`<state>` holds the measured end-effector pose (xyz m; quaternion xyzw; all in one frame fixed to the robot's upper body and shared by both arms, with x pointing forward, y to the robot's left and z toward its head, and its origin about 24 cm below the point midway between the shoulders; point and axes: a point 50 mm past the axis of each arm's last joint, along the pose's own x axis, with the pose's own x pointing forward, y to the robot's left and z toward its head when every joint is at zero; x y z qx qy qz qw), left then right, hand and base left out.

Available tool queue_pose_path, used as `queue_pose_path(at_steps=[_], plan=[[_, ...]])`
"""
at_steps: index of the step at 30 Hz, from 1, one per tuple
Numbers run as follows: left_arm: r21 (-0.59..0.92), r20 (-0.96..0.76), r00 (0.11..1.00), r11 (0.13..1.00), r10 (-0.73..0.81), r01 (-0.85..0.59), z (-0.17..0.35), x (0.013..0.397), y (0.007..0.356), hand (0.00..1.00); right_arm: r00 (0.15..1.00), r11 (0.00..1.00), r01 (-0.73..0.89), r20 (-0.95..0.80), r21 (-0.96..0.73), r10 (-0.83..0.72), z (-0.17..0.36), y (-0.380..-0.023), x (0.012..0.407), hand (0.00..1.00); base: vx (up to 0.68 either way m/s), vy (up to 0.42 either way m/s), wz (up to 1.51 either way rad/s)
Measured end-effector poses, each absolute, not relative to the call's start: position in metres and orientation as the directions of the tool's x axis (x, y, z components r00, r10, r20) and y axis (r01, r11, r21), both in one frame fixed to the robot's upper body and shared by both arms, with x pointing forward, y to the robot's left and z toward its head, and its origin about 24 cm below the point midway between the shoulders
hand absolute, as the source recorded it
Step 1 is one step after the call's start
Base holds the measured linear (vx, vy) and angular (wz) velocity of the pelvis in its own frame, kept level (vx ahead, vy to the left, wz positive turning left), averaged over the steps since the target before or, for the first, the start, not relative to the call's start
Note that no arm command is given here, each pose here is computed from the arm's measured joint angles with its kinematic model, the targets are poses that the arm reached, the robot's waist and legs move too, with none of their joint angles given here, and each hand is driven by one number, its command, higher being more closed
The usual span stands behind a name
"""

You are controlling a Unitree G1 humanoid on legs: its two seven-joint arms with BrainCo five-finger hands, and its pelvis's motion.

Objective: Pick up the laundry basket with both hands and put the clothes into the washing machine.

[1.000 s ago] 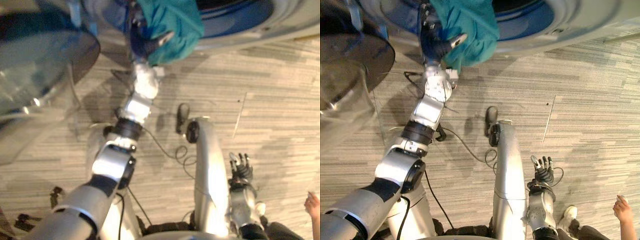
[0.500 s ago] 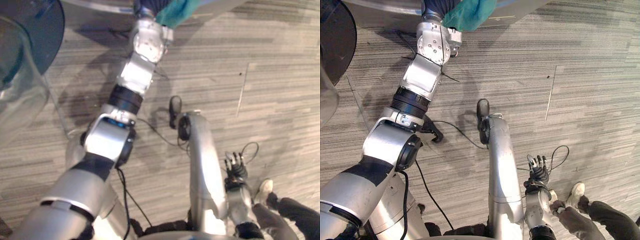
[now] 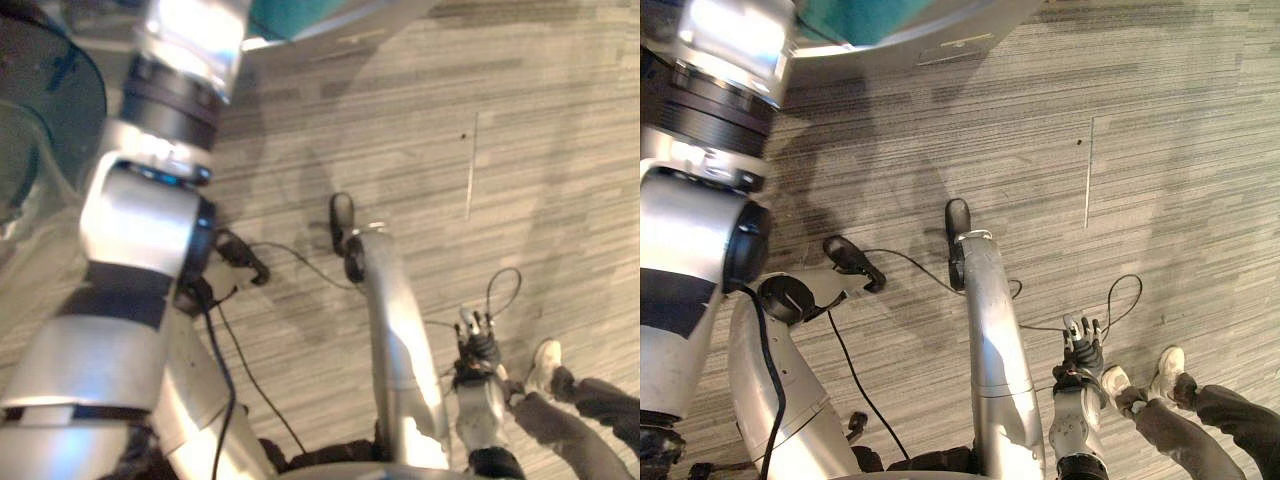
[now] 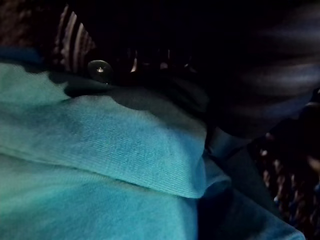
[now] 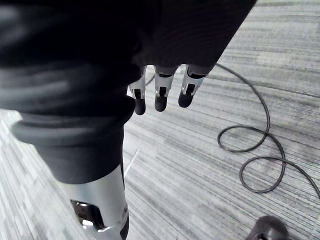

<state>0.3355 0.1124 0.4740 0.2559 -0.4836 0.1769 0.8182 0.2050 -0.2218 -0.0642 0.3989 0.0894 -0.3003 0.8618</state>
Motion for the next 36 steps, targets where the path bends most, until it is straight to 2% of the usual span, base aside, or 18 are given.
queue_pose_path(at_steps=[2, 4, 8, 9, 13, 20, 27, 32, 36], plan=[[0.194, 0.905, 0.42, 0.808, 0.071, -0.556, 0.49, 0.324, 0.12, 1.0, 0.794, 0.484, 0.601, -0.405, 0.637, -0.454, -0.066, -0.223, 0.203, 0.0, 0.0, 0.0, 0.0], [0.101, 0.933, 0.335, 0.802, 0.128, -0.589, 0.503, 0.311, 0.129, 1.0, 0.777, 0.457, 0.618, -0.409, 0.64, -0.478, -0.067, -0.229, 0.2, 0.0, 0.0, 0.0, 0.0], [0.065, 0.932, 0.323, 0.8, 0.165, -0.597, 0.499, 0.313, 0.13, 1.0, 0.771, 0.444, 0.622, -0.405, 0.645, -0.491, -0.066, -0.233, 0.199, 0.0, 0.0, 0.002, -0.01], [0.04, 0.933, 0.308, 0.795, 0.187, -0.605, 0.499, 0.313, 0.132, 0.0, 0.764, 0.43, 0.628, -0.406, 0.649, -0.502, -0.066, -0.235, 0.197, 0.0, 0.0, 0.0, 0.0], [0.005, 0.93, 0.29, 0.779, 0.227, -0.627, 0.497, 0.313, 0.133, 0.0, 0.749, 0.42, 0.642, -0.408, 0.641, -0.522, -0.068, -0.24, 0.191, 0.0, -0.02, 0.006, -0.03], [0.111, 0.936, 0.315, 0.712, 0.161, -0.694, 0.486, 0.324, 0.124, 0.0, 0.745, 0.423, 0.65, -0.419, 0.631, -0.52, -0.07, -0.239, 0.187, 0.0, -0.04, 0.024, -0.06], [0.285, 0.891, 0.446, 0.659, 0.085, -0.696, 0.449, 0.352, 0.116, 0.0, 0.736, 0.439, 0.672, -0.469, 0.597, -0.489, -0.082, -0.23, 0.182, 0.0, -0.06, 0.016, -0.08], [0.414, 0.806, 0.581, 0.594, 0.113, -0.69, 0.416, 0.377, 0.135, 0.0, 0.745, 0.464, 0.666, -0.492, 0.585, -0.45, -0.087, -0.22, 0.182, 0.0, -0.06, 0.008, -0.05], [0.451, 0.77, 0.625, 0.58, 0.132, -0.678, 0.397, 0.385, 0.142, 0.0, 0.746, 0.469, 0.665, -0.497, 0.581, -0.443, -0.088, -0.219, 0.182, 0.0, -0.01, 0.001, 0.0]])
